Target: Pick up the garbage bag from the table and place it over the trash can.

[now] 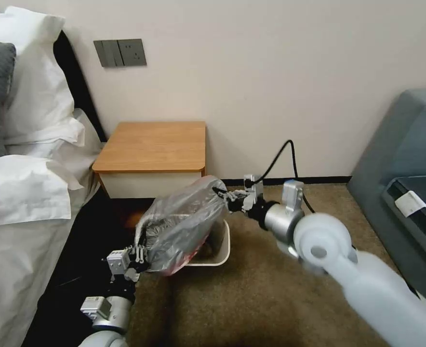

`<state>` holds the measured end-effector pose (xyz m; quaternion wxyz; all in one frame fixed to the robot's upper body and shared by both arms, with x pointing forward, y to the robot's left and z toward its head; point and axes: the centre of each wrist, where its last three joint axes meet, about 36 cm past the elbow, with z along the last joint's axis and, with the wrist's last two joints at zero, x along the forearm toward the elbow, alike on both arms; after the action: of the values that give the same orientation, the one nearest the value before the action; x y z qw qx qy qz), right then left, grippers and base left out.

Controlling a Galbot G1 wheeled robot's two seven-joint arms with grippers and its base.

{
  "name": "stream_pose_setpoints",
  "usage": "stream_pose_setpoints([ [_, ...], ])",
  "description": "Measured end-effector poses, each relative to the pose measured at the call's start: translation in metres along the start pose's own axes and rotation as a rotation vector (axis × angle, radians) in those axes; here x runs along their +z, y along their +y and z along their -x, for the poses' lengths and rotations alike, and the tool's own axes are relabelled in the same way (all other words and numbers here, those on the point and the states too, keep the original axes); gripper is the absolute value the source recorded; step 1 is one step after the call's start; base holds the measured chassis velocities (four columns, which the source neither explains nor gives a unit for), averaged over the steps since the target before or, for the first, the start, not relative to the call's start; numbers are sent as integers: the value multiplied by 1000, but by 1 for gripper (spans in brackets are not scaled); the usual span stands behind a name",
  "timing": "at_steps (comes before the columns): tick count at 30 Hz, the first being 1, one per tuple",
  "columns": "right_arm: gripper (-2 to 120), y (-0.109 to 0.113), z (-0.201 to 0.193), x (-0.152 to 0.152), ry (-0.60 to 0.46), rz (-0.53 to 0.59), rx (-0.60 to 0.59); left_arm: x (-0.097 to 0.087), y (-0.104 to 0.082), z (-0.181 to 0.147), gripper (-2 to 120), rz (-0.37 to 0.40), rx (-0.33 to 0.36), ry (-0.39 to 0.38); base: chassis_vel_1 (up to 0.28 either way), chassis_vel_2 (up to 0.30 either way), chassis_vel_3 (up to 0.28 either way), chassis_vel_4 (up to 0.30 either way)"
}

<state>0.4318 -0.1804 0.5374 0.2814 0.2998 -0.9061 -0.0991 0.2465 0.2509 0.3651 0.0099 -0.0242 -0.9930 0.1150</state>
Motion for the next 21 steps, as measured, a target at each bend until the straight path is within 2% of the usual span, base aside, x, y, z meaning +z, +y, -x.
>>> stream_pose_setpoints([
  [1,0,-5,-2,-4,47,3,5,-2,3,0,9,-2,1,-6,0,0,0,0],
  [5,0,-16,-14,-10,117,38,10,-5,9,0,9,-9,-2,-17,0,0,0,0],
  [11,0,-19,-29,-13,166,127,-26,-7,13,1,9,-41,4,-23,0,0,0,0],
  [17,0,-24,-36,-12,208,266,-112,-6,14,3,9,-75,14,-20,0,0,0,0],
  [21,14,-27,-41,-9,225,329,-119,-7,15,4,9,-94,14,-15,0,0,0,0],
])
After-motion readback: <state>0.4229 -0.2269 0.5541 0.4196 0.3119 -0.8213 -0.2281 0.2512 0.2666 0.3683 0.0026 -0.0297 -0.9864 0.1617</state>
